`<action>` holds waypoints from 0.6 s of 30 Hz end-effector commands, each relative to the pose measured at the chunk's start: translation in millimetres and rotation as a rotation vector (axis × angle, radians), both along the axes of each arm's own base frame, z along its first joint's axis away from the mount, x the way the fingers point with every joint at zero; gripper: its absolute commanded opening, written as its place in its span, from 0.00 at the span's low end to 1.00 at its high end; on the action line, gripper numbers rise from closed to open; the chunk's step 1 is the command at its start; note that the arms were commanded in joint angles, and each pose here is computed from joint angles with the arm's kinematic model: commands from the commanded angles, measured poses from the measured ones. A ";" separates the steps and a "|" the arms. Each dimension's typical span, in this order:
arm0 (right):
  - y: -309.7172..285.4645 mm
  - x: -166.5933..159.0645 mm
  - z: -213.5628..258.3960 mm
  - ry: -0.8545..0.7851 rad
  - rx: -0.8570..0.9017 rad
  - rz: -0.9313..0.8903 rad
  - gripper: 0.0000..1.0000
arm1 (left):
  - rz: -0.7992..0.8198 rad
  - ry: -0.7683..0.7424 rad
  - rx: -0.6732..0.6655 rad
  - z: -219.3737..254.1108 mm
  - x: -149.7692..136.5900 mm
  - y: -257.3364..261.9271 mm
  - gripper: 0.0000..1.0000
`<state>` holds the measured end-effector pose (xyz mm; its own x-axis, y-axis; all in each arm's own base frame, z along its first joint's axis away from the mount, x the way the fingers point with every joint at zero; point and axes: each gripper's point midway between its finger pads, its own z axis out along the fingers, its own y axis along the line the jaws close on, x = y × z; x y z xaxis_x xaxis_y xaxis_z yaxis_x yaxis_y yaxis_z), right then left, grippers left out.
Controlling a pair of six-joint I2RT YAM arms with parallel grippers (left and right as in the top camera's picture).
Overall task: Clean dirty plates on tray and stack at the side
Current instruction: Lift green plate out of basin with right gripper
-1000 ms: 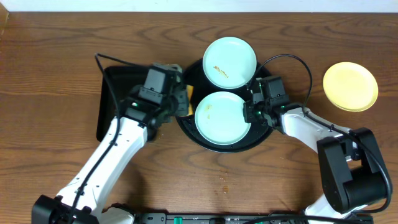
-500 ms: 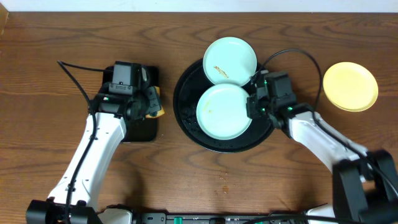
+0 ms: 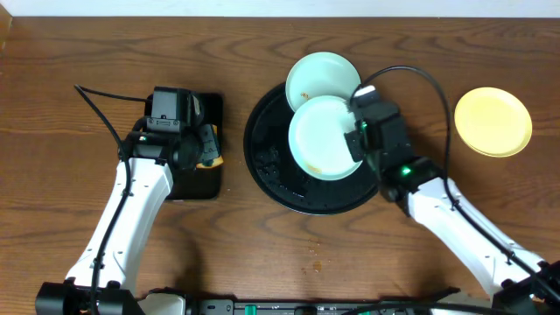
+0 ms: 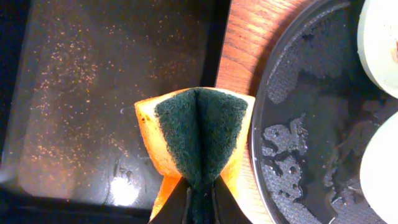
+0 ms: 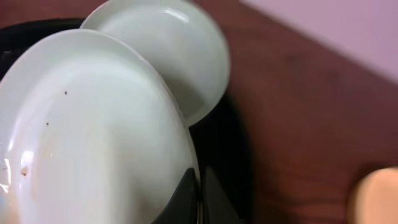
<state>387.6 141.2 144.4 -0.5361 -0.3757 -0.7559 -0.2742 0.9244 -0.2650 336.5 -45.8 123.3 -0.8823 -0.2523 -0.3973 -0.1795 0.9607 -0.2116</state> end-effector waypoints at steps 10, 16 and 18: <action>27.0 -21.3 90.5 -0.396 -0.457 -0.115 0.01 | -0.045 0.006 0.045 -2.0 -3.3 5.4 0.08; 37.4 -24.3 94.9 -0.417 -0.457 -0.086 0.01 | -0.045 0.010 0.045 -3.3 -3.3 5.3 0.08; 39.9 -24.0 93.9 -0.410 -0.506 -0.046 0.01 | -0.045 0.010 0.044 -3.4 -3.3 5.3 0.08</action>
<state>366.8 185.5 229.0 -0.2663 -0.6746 -0.6885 -0.0375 0.7210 -0.6919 333.6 -45.0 121.8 -0.8950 -0.2058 -0.3958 -0.1411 0.9723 -0.1865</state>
